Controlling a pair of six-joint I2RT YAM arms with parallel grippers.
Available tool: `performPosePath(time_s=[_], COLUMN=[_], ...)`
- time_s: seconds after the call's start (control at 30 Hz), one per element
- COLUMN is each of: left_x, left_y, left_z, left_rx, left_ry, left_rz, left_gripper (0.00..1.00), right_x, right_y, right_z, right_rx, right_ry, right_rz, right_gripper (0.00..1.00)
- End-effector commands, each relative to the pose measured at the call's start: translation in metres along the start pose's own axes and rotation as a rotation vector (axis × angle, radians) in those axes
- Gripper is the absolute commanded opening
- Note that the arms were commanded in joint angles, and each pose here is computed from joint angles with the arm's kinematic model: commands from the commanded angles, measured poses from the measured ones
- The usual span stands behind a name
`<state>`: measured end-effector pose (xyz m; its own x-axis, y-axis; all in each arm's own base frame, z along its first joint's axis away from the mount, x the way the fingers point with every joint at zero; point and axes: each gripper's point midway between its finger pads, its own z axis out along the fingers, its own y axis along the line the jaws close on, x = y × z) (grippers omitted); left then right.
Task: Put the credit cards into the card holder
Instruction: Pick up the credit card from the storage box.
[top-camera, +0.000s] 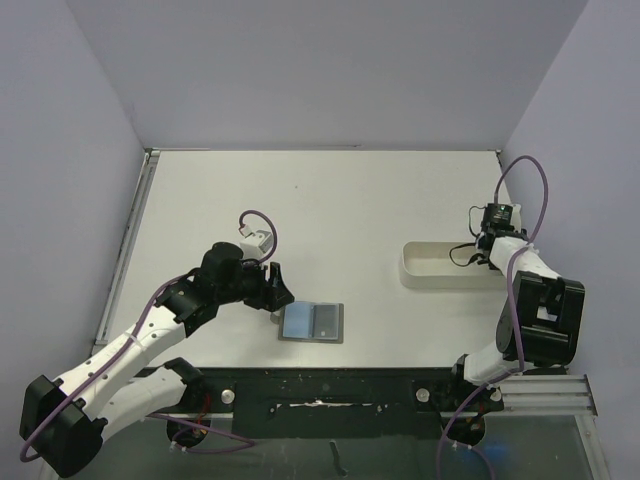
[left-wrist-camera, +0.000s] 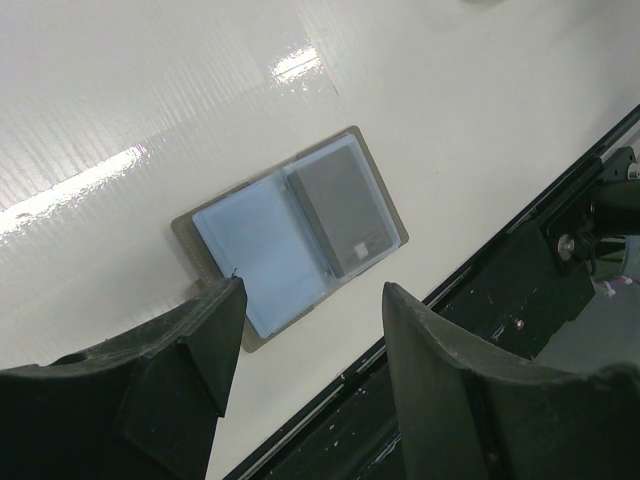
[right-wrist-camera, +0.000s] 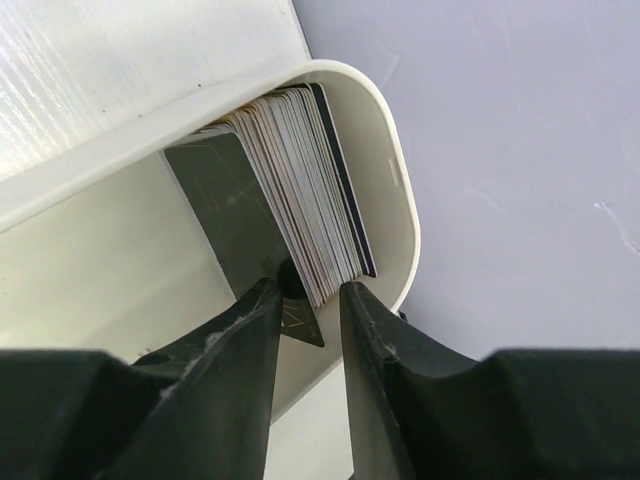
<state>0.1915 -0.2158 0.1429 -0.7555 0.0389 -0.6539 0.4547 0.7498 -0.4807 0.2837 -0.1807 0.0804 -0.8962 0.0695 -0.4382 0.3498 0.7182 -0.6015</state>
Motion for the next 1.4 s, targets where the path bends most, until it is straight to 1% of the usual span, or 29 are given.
performPosePath(time_s=[0.0,0.17,0.33,0.47,0.8,0.87,0.93,0.97,1.0,1.03,1.2,1.37], left_x=[-0.026,-0.026,-0.025,-0.026,-0.025,-0.025,-0.026,-0.026,-0.026,-0.026,-0.026,-0.026], left_y=[-0.012,-0.012,-0.012,-0.012,-0.011,-0.011,-0.011,-0.011,-0.011,-0.011,-0.011,-0.012], left_z=[-0.008,-0.009,-0.008,-0.009,-0.008,-0.008,-0.008,-0.008,-0.009,-0.009,-0.009,-0.009], left_rx=[0.029,0.030,0.026,0.026,0.025,0.024,0.023,0.023,0.023,0.024,0.025,0.026], left_ry=[-0.076,-0.077,-0.074,-0.078,-0.074,-0.076,-0.077,-0.076,-0.077,-0.078,-0.078,-0.081], left_rz=[0.030,0.030,0.029,0.029,0.027,0.028,0.028,0.027,0.027,0.027,0.028,0.028], left_gripper=[0.55,0.55,0.55,0.55,0.55,0.55,0.55,0.55,0.55,0.55,0.55,0.55], right_x=[-0.025,-0.021,-0.024,-0.023,-0.038,-0.039,-0.037,-0.035,-0.034,-0.034,-0.042,-0.047], right_y=[-0.016,-0.005,0.001,0.004,-0.010,-0.013,-0.014,-0.013,-0.012,-0.010,-0.008,-0.011], right_z=[-0.003,0.003,0.004,0.004,-0.007,-0.008,-0.006,-0.005,-0.004,-0.004,-0.017,-0.037], right_rx=[0.029,-0.006,-0.043,-0.056,-0.036,-0.033,-0.034,-0.042,-0.059,-0.076,-0.139,-0.201], right_ry=[-0.062,-0.052,-0.056,-0.049,-0.051,-0.050,-0.044,-0.039,-0.037,-0.037,-0.065,-0.058], right_rz=[0.062,0.054,0.058,0.068,0.099,0.100,0.101,0.098,0.097,0.099,0.126,0.156], right_gripper=[0.27,0.18,0.06,0.00,0.00,0.06,0.09,0.07,0.02,0.00,0.00,0.00])
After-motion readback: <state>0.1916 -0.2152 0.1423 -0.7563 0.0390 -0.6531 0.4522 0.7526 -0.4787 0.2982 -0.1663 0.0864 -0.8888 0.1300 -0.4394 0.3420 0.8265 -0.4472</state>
